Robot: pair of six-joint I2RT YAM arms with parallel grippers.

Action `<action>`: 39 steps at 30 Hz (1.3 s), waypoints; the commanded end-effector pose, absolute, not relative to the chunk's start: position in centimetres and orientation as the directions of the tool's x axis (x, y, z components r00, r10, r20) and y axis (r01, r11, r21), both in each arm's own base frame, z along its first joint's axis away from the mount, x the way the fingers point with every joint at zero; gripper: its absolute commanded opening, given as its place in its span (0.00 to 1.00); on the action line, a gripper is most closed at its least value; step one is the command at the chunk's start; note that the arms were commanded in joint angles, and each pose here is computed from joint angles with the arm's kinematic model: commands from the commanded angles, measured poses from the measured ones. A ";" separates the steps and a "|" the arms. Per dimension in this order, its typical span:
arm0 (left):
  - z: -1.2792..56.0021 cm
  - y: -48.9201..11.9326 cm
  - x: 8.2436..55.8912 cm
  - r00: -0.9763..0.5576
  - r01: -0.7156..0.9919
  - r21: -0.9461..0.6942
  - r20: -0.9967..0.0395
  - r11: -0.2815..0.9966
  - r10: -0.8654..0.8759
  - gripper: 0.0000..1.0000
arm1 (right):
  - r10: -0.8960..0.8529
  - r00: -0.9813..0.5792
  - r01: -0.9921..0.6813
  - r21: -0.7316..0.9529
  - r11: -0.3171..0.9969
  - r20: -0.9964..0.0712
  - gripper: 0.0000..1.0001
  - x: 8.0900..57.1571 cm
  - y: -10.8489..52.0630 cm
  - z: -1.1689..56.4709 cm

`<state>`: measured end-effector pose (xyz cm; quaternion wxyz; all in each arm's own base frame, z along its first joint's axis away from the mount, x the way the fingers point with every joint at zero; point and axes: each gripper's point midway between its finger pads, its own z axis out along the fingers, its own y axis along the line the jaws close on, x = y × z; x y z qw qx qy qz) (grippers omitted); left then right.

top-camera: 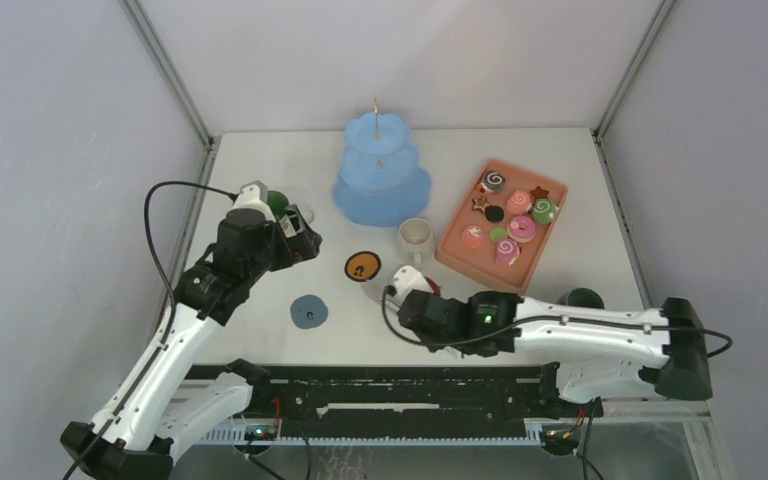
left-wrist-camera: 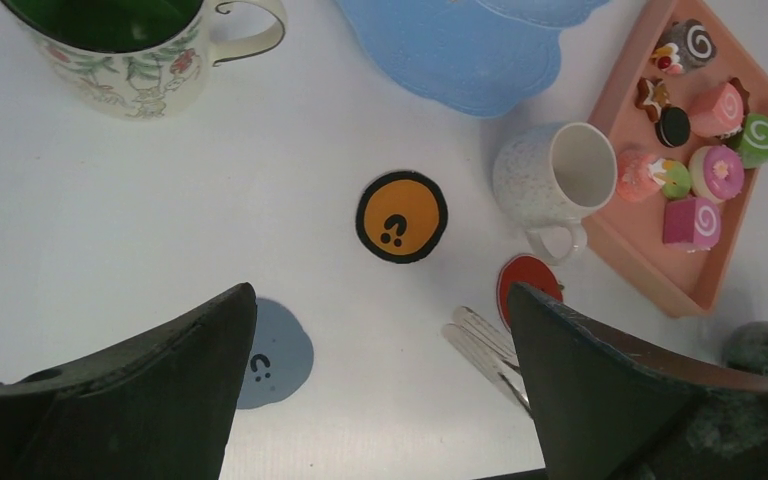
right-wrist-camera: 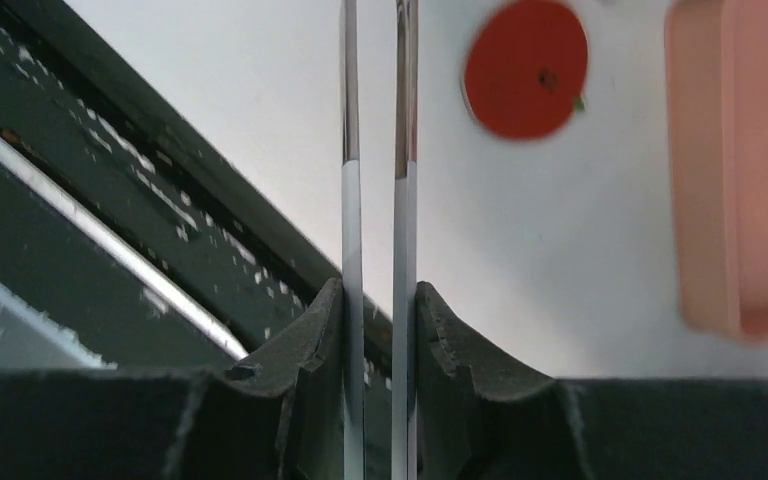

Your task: Serve the afternoon tea

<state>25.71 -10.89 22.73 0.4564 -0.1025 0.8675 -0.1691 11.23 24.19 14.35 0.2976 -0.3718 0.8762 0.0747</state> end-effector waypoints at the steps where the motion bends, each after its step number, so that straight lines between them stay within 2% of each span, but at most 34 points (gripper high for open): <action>1: 23.9 -9.5 25.7 -0.517 -0.065 -0.374 -0.780 0.925 -0.352 0.99 | -0.548 -0.301 -0.752 -0.159 0.639 -0.780 0.00 14.7 31.4 16.6; 6: 24.2 -8.3 25.1 -0.492 -0.106 -0.362 -0.790 0.926 -0.366 0.99 | -0.505 -0.230 -0.773 -0.159 0.614 -0.832 0.00 16.7 35.6 15.0; 12: 25.5 -7.4 24.2 -0.442 -0.143 -0.414 -0.786 0.899 -0.432 0.99 | -0.441 -0.325 -0.781 -0.025 0.624 -0.837 0.00 18.3 38.2 12.1; 18: 25.3 -7.5 24.4 -0.439 -0.156 -0.430 -0.777 0.889 -0.452 0.99 | -0.437 -0.391 -0.764 0.022 0.644 -0.810 0.02 18.7 39.6 8.2; 25: 25.1 -7.7 24.8 -0.447 -0.160 -0.428 -0.772 0.890 -0.451 0.99 | -0.396 -0.417 -0.735 0.046 0.677 -0.818 0.32 20.6 40.3 6.5; 26: 25.2 -7.7 24.8 -0.447 -0.159 -0.428 -0.773 0.890 -0.451 0.99 | -0.397 -0.417 -0.735 0.047 0.677 -0.818 0.39 20.7 40.3 6.3; 30: 25.3 -7.6 24.8 -0.445 -0.162 -0.421 -0.777 0.893 -0.447 0.99 | -0.400 -0.414 -0.746 0.053 0.664 -0.818 0.76 20.7 40.3 6.6; 39: 25.3 -7.3 24.8 -0.435 -0.173 -0.419 -0.779 0.891 -0.451 0.99 | -0.359 -0.393 -0.739 0.059 0.671 -0.847 0.82 21.2 39.8 9.6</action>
